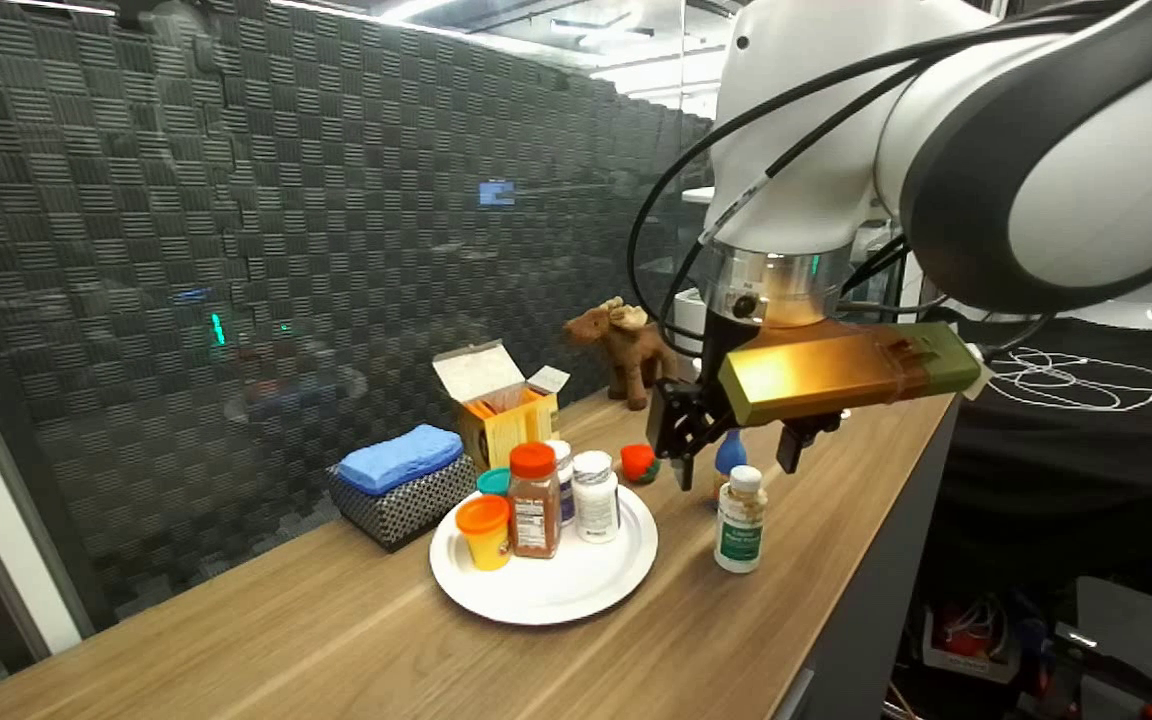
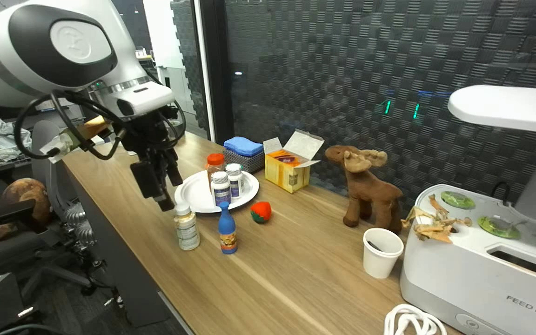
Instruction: Put the bottles and orange plushie around the white plate on the white plate
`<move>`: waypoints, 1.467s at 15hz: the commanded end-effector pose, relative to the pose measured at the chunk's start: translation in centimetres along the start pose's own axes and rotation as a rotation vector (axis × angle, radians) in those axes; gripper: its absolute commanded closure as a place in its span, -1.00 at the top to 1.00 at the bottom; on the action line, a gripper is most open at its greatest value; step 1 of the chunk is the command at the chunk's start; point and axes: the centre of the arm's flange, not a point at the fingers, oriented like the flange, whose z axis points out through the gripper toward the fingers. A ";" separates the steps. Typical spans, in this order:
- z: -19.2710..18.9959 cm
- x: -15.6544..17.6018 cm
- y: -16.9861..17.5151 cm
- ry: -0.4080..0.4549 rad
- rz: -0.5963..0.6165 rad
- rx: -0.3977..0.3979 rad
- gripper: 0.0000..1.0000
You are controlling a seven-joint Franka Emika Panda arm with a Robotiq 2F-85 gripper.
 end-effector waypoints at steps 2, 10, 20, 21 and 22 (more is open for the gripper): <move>0.2 -0.4 0.7 -0.007 0.048 0.007 1.00; 0.2 0.0 0.8 0.040 0.071 0.021 0.24; 0.2 -0.1 1.1 0.053 0.064 -0.005 -0.85; 0.0 -0.1 1.0 0.054 0.063 -0.001 -0.85; -0.1 -0.1 0.8 0.065 0.054 -0.008 -0.85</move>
